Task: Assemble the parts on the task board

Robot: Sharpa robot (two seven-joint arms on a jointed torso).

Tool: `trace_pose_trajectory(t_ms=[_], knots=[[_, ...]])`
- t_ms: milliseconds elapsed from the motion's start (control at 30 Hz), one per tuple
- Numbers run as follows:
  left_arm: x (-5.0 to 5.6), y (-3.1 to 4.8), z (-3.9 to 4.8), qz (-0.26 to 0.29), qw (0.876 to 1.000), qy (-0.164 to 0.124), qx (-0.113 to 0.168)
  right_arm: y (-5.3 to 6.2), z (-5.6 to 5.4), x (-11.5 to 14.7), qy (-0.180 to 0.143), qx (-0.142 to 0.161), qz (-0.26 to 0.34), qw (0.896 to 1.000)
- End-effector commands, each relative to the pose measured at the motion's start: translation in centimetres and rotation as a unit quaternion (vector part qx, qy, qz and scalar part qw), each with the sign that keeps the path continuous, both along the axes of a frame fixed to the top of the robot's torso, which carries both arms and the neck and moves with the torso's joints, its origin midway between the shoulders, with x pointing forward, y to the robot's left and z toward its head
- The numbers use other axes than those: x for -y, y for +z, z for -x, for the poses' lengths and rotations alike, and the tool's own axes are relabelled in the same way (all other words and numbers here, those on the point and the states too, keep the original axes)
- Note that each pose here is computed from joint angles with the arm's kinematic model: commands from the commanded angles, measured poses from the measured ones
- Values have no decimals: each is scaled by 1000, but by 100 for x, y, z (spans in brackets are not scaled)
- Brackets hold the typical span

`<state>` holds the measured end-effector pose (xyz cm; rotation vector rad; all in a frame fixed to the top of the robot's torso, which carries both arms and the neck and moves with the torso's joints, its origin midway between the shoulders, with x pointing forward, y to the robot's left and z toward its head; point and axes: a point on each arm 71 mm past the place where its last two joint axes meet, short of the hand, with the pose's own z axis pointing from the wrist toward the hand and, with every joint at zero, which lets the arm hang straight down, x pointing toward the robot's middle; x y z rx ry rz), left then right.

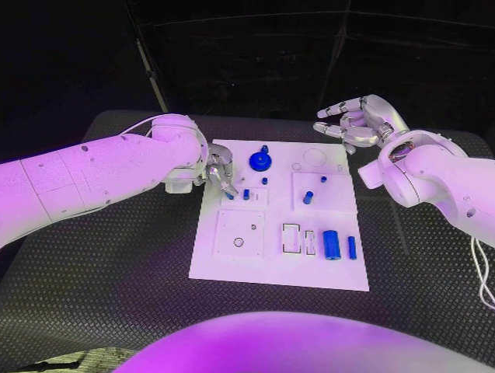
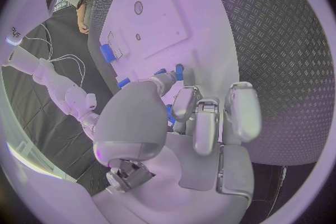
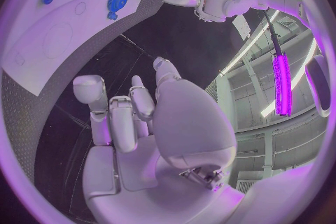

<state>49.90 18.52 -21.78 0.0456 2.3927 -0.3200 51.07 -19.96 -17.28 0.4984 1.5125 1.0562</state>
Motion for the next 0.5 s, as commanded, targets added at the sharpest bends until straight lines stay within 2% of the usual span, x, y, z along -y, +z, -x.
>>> trace_pose_trajectory(t_ms=[33,500], knots=[[41,-97,51,-5,1000,-9,-17,13,1,-15,6,1,-2,1000],[55,-103,53,-4,1000,-11,-17,12,0,-18,6,1,-3,1000]])
